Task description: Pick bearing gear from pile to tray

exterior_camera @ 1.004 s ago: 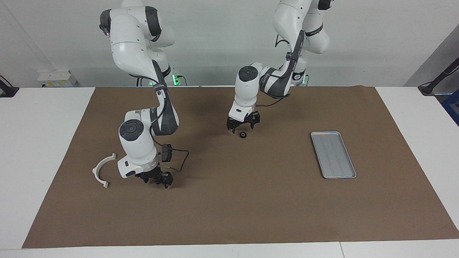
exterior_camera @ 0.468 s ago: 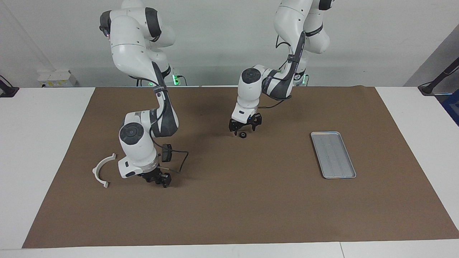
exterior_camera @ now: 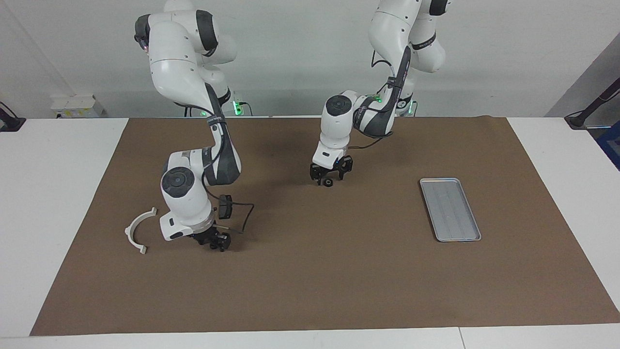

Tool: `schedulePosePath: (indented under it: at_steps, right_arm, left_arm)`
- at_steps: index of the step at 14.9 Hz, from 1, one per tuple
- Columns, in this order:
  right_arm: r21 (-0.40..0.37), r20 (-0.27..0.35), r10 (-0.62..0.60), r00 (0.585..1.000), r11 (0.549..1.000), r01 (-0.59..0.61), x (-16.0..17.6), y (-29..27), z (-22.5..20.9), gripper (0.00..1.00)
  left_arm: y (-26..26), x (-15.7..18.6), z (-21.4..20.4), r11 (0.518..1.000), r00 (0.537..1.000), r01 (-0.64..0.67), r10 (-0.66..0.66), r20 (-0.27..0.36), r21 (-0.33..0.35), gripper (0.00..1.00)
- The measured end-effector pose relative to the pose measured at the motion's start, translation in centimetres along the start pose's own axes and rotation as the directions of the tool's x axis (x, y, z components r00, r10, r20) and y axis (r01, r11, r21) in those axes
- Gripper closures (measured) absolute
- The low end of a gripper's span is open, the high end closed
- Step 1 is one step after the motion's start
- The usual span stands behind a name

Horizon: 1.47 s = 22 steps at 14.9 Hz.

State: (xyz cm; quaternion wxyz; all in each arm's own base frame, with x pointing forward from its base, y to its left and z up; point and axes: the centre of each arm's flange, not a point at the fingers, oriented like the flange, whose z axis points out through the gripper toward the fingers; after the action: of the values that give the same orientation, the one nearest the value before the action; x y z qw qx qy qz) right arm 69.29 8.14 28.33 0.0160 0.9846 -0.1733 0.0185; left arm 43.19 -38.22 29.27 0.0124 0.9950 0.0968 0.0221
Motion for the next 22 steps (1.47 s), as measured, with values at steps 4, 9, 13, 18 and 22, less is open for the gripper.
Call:
schedulePosePath:
  at_steps: [4, 9, 13, 18, 22]
  right_arm:
    - [0.004, -0.007, -0.001, 1.0, 1.0, 0.001, 0.1, -0.2, -0.4, 0.63]
    - [0.005, -0.007, -0.001, 1.0, 1.0, 0.001, 0.2, -0.2, -0.5, 0.76]
    - [0.005, -0.007, 0.0, 1.0, 1.0, 0.0, 0.2, -0.2, -0.5, 0.76]
    - [-0.012, 0.007, -0.005, 1.0, 1.0, 0.005, 0.4, 0.2, -1.0, 0.76]
    - [-0.032, 0.033, -0.036, 0.999, 0.999, 0.037, 1.1, 1.2, -5.6, 0.76]
  left_arm:
    - [0.1, 0.0, 0.0, 1.0, 1.0, -0.001, 0.001, -0.002, -0.003, 0.39]
    - [0.1, 0.0, -0.2, 1.0, 1.0, -0.002, 0.002, -0.005, -0.005, 0.65]
    - [-0.1, 1.2, -1.1, 0.998, 0.998, -0.054, 0.054, -0.03, 0.02, 0.65]
    - [-7.8, 9.9, -9.7, 0.995, 0.995, -0.097, 0.098, -0.037, 0.04, 0.65]
    - [-19.7, 15.5, -14.6, 0.984, 0.986, -0.167, 0.168, -0.01, 0.058, 0.65]
